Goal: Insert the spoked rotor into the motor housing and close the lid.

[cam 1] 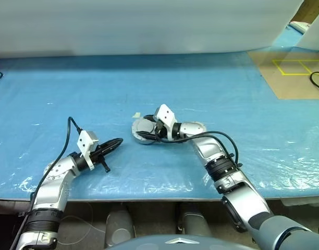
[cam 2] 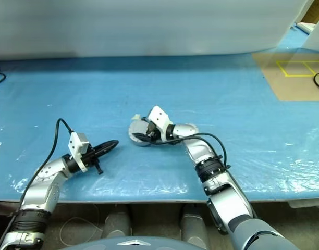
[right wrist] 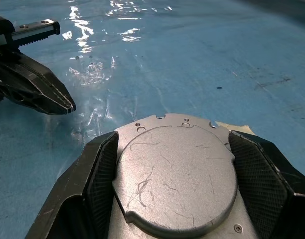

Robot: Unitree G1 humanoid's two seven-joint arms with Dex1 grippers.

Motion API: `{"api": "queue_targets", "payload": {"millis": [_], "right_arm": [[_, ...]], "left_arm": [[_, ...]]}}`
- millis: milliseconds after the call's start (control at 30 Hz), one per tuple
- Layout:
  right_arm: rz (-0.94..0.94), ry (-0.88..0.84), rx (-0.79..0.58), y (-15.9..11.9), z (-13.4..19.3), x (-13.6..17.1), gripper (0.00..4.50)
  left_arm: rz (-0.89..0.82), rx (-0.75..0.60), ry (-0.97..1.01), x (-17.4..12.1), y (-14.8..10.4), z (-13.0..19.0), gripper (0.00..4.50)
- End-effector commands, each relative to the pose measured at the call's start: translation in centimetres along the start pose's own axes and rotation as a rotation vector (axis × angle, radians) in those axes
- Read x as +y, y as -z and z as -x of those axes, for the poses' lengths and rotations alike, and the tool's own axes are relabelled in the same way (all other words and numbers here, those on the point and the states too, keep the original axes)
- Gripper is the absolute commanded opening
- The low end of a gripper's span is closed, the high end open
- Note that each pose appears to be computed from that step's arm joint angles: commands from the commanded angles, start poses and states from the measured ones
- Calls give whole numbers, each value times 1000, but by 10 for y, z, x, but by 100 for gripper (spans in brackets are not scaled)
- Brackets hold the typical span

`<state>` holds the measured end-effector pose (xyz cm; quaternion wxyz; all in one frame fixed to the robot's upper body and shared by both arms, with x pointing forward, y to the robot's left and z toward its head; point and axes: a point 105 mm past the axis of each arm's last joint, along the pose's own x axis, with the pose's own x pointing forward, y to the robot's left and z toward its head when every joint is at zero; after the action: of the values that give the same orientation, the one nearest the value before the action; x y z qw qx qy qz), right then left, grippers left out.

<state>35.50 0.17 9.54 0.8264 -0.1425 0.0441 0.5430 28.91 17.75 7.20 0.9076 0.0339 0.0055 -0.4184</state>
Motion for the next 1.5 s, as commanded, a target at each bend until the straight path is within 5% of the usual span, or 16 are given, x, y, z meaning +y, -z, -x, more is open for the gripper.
{"api": "queue_targets", "payload": {"millis": [33,967,1500], "right_arm": [[-21,43,56,12,2,-6,315],[-51,-3,126,28,8,1,315],[-40,32,136,30,13,-3,315]], "left_arm": [[-38,-34,14,-3,-11,-2,0],[-66,-97,28,15,-36,-32,0],[-67,52,160,24,-25,-71,0]]}}
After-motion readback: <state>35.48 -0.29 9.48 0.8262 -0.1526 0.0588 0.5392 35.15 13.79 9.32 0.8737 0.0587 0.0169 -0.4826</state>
